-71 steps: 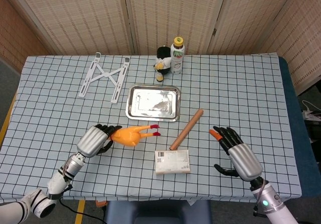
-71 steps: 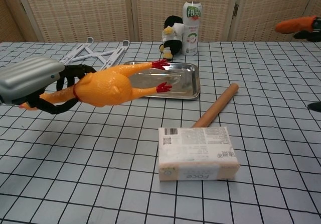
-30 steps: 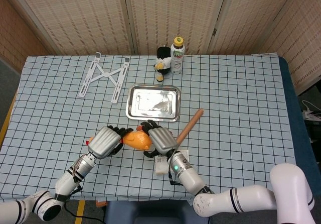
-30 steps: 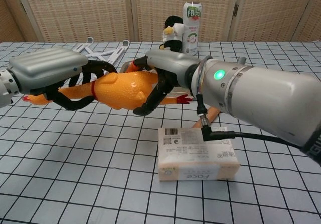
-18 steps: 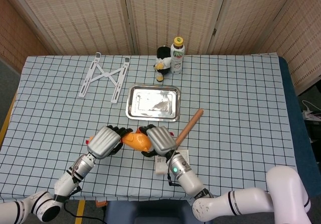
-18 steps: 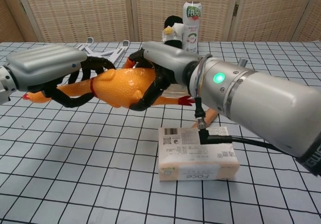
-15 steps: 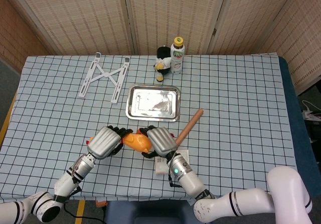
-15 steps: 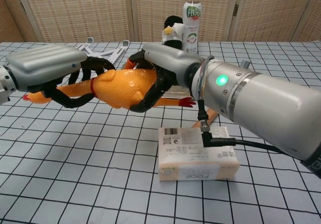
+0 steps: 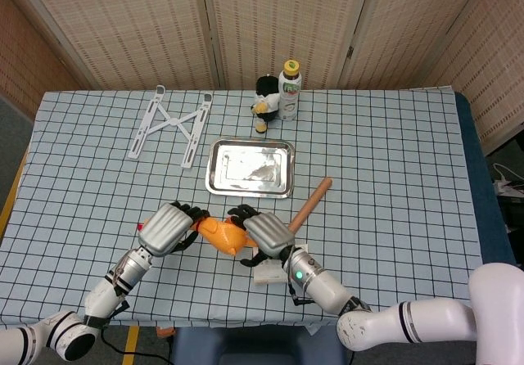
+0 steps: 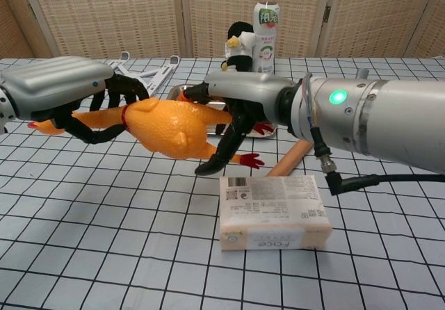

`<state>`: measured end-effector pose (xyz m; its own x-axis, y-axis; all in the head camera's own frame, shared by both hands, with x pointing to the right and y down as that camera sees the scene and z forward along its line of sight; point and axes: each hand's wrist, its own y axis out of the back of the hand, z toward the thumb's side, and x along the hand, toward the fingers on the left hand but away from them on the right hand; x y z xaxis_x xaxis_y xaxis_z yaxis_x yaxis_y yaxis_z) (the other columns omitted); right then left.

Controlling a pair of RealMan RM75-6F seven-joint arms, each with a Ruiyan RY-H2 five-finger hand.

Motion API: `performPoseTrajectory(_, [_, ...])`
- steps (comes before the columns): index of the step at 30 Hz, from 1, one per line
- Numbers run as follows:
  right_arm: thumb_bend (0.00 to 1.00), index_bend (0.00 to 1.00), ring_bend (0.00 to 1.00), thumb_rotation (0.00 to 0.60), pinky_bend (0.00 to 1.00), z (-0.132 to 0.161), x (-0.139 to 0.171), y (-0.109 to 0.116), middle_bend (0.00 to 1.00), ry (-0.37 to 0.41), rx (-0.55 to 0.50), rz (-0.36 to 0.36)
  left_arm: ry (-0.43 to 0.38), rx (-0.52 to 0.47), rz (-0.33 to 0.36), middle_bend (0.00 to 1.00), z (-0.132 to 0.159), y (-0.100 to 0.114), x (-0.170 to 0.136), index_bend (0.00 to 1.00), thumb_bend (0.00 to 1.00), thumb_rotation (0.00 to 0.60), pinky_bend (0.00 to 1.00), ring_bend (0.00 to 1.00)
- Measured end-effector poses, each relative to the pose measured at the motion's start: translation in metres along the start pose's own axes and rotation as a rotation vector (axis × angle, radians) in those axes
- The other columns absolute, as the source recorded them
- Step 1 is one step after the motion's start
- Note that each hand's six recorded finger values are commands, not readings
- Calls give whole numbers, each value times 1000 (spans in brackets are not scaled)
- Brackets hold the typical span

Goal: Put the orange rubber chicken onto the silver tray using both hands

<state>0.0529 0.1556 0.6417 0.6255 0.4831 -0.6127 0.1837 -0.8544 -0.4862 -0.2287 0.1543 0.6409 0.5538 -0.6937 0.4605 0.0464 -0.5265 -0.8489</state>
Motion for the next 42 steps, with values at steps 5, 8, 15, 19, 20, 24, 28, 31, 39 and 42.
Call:
performPoseTrajectory(5, [66,0,0,600,0,-3,2,3,0,4,-18,0,-9,-1,2,700,3,1,0,790,727,600,701,554])
performPoseTrajectory(8, [66,0,0,600,0,-3,1,3,0,4,-27,-7,-13,0,4,700,5,2,0,790,726,600,701,554])
performPoseTrajectory(15, [71,211,235,600,547,-1,-2,5,193,-9,-56,-62,-17,-7,1,700,8,3,0,789,727,600,702,554])
performPoseTrajectory(19, [167,739,645,600,963,4,-5,6,564,-16,-85,-124,-22,-8,2,700,9,4,0,789,728,600,702,554])
performPoseTrajectory(20, [194,819,703,600,990,5,-5,6,619,-15,-87,-138,-22,-8,3,700,9,4,-1,789,728,600,701,554])
performPoseTrajectory(24, [305,999,846,600,1000,8,-5,8,772,-11,-86,-178,-16,-9,6,700,7,6,-1,790,727,600,702,554])
performPoseTrajectory(28, [357,1000,881,600,1000,9,-4,10,795,-8,-65,-185,-8,-15,7,700,5,7,0,790,727,600,702,554])
performPoseTrajectory(31, [377,1000,893,600,1000,8,-3,10,800,-6,-58,-188,-9,-15,8,700,5,8,-1,790,726,600,702,554])
performPoseTrajectory(39, [380,922,778,600,984,9,-2,8,755,-6,-74,-168,-5,-15,10,700,4,10,-2,790,727,600,701,554])
performPoseTrajectory(42, [302,366,367,600,639,7,-1,6,354,-3,-79,-143,0,-14,13,700,2,12,-2,790,727,600,702,554])
